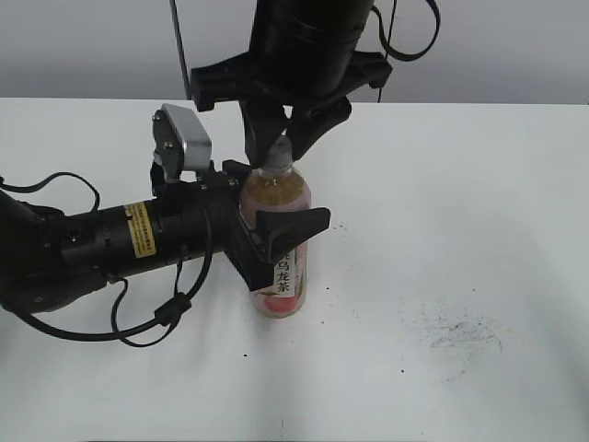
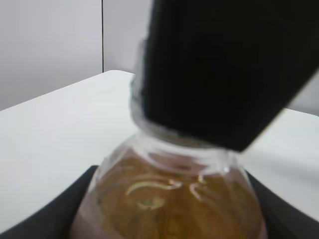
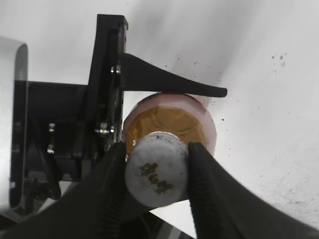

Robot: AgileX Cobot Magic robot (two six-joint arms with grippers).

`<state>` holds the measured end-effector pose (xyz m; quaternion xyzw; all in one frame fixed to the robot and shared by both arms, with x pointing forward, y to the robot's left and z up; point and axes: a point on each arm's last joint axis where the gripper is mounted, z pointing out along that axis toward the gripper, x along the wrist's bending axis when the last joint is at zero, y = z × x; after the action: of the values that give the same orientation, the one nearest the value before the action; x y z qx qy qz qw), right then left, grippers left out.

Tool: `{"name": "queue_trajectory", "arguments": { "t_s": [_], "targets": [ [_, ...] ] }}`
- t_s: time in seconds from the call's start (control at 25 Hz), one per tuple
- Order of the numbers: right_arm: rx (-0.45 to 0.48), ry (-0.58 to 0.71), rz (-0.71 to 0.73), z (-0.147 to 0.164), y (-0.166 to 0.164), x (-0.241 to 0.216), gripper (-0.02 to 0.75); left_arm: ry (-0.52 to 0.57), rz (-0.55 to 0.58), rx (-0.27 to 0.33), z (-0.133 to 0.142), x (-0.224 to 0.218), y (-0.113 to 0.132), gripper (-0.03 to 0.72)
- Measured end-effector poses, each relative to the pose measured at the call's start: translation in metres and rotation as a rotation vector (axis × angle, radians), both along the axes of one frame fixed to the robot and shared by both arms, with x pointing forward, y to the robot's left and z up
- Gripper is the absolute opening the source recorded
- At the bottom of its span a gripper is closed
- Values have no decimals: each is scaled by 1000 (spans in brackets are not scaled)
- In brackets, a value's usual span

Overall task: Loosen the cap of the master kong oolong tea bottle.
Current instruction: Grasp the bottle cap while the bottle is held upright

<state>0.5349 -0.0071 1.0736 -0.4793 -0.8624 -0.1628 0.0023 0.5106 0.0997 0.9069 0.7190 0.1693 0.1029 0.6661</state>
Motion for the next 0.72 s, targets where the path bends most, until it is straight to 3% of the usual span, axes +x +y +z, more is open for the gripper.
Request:
{"name": "queue_trajectory", "arguments": {
  "t_s": [0.16, 0.72],
  "targets": [
    [-39, -74, 250, 0, 0, 0, 281, 0, 0, 0, 0, 0, 0, 445],
    [-218, -445, 1481, 2, 0, -1, 276, -9, -13, 2, 0, -1, 0, 445]
  ]
}}
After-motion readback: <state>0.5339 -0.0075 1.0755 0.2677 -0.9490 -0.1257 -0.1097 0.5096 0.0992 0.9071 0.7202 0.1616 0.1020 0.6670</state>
